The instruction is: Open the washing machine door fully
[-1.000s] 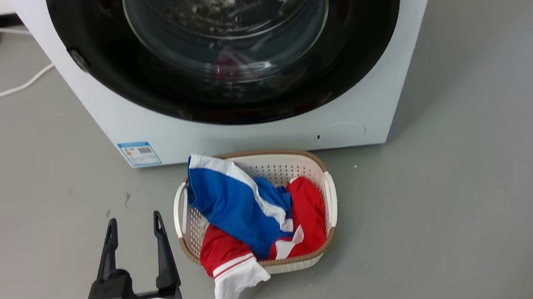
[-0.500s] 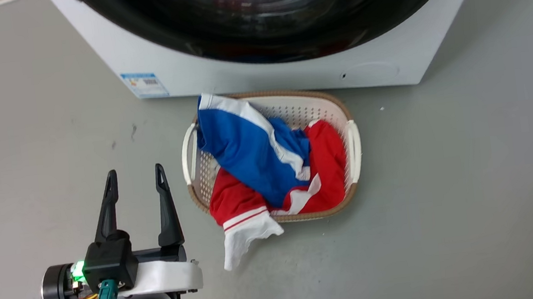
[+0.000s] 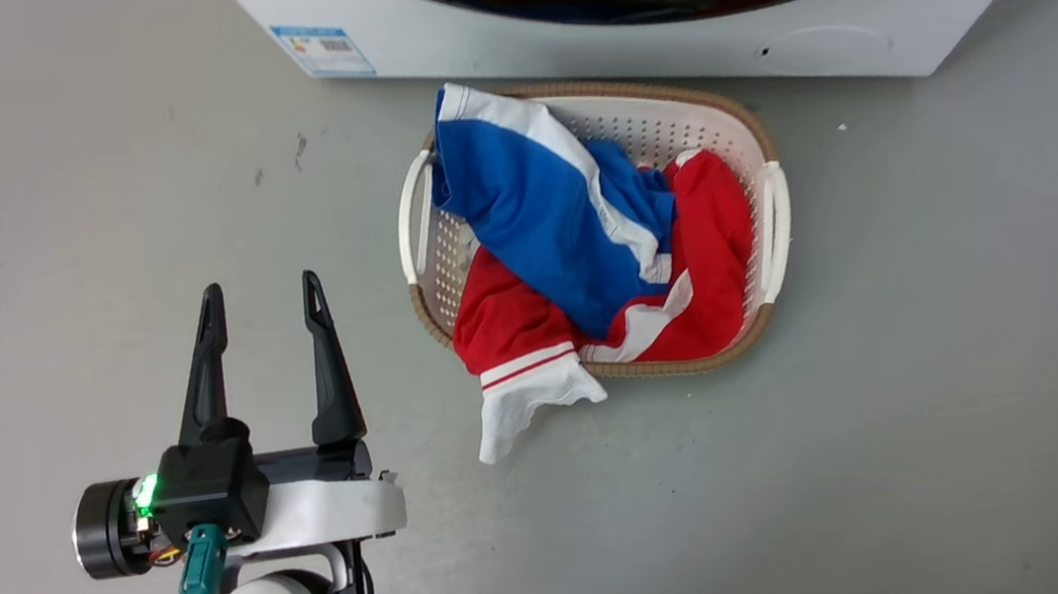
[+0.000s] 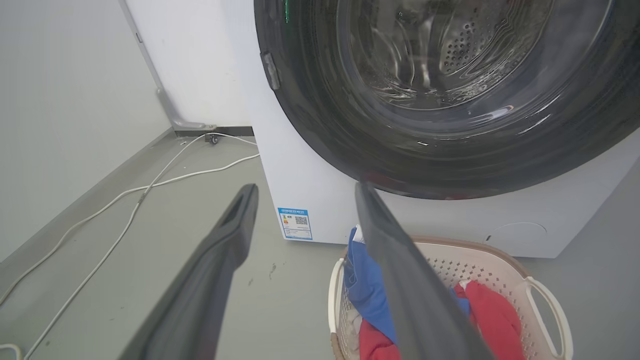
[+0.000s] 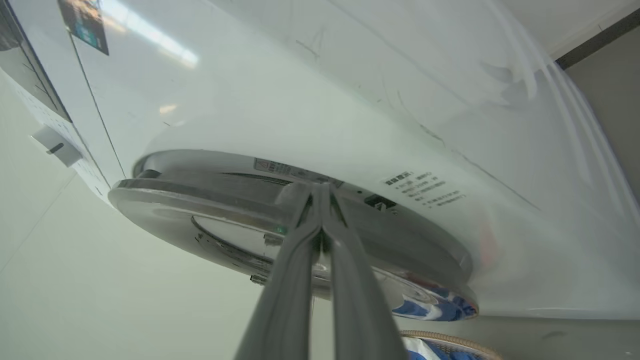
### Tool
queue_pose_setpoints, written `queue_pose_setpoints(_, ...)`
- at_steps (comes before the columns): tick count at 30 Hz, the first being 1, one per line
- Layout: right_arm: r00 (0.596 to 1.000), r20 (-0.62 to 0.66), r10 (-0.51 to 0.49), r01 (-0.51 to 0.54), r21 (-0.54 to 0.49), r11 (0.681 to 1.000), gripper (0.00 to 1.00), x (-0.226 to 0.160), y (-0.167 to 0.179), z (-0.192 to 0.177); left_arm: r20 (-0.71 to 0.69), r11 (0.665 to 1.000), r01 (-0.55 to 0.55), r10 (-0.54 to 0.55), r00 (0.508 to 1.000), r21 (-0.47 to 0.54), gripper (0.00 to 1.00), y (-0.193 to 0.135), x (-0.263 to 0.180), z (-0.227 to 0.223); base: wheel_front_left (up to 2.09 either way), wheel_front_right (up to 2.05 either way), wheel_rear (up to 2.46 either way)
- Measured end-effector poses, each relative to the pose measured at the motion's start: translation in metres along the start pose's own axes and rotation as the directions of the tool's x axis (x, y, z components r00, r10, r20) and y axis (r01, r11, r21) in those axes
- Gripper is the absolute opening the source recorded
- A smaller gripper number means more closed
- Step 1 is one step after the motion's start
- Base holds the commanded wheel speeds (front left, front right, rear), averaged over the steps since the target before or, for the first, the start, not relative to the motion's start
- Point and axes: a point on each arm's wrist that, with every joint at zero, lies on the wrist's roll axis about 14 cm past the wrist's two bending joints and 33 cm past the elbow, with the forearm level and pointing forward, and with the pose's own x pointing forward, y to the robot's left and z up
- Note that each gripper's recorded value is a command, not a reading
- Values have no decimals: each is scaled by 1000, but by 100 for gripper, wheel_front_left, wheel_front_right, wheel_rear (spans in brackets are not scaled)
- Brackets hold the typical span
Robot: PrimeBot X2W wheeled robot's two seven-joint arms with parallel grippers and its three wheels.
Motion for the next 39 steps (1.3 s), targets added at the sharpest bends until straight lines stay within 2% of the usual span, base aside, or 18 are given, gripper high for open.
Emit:
queue_pose_setpoints(9,988,-154,-24,10,-88,996,0,47,-8,-29,-46,1000,-21,21,999,4,100,3,4,-18,0,0,0)
queue_pose_setpoints(17,966,-257,-34,5,-111,994,0,65,-16,-56,-73,999,-39,40,996,14,100,7,6,-29,0,0,0)
queue_pose_setpoints(24,956,-290,-31,-4,-121,993,0,57,-14,-67,-66,999,-38,38,997,10,100,6,9,-28,0,0,0)
queue_pose_setpoints(39,928,-373,-2,-45,-115,992,0,7,-5,-98,-23,1000,-3,3,1000,6,100,-4,16,-16,0,0,0)
